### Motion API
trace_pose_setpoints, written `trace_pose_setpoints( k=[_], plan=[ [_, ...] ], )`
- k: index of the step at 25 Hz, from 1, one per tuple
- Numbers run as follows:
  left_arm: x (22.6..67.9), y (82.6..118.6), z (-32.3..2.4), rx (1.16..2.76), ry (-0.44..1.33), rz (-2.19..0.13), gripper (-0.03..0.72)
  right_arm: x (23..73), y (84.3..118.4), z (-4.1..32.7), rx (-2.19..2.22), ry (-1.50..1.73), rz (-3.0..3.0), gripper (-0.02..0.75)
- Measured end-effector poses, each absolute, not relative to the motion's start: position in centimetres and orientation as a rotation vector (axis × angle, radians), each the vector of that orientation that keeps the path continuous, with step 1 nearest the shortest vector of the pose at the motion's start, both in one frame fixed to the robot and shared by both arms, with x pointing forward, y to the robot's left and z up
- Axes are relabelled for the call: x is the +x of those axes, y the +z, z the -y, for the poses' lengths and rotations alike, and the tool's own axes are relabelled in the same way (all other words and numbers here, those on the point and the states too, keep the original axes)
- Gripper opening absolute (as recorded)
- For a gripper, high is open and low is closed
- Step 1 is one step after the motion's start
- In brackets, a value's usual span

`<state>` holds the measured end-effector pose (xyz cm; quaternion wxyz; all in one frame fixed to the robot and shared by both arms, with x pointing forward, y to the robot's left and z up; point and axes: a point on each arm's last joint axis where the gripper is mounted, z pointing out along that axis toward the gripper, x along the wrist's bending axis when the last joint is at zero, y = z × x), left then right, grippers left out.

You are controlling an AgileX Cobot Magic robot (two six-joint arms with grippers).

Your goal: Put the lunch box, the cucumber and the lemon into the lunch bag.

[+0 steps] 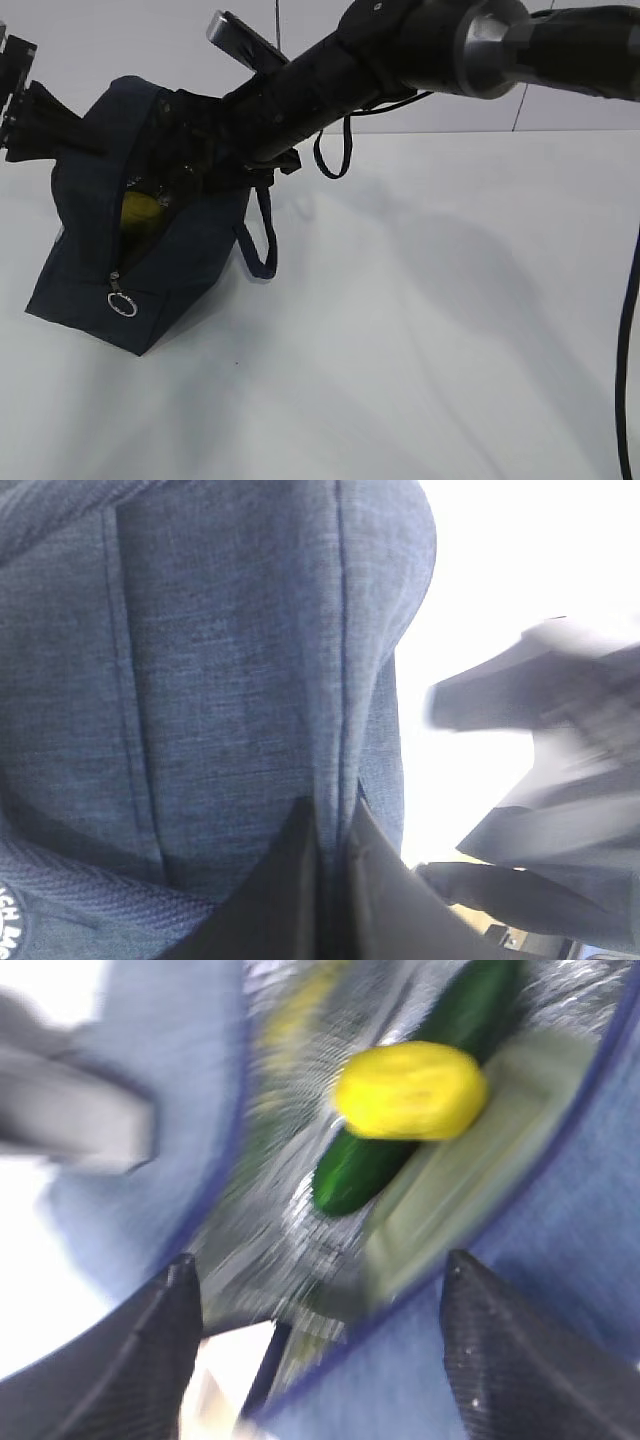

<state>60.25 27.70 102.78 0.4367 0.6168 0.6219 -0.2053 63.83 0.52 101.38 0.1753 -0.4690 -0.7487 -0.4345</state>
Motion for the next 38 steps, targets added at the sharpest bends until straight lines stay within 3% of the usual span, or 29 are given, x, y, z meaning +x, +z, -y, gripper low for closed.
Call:
trace_pose_setpoints(
  k=[11, 18, 24, 38],
  plan=[
    [60.2, 102.6, -27.8, 1.561, -0.504, -1.553, -0.001, 64.8, 106.6, 3.2, -1.164, -1.162, 2.173, 0.564],
    [60.1, 102.5, -27.8, 1.572, -0.503, -1.554, -0.001, 65.0, 105.1, 4.9, -1.415, -0.875, 2.291, 0.535],
    [60.1, 102.5, -27.8, 1.573, -0.502, -1.554, -0.001, 65.3, 105.1, 4.7, -1.509, -0.903, 2.234, 0.481],
    [60.1, 102.5, -27.8, 1.576, -0.502, -1.555, -0.001, 66.7, 101.1, 2.6, -1.573, -0.942, 2.06, 0.472]
  ],
)
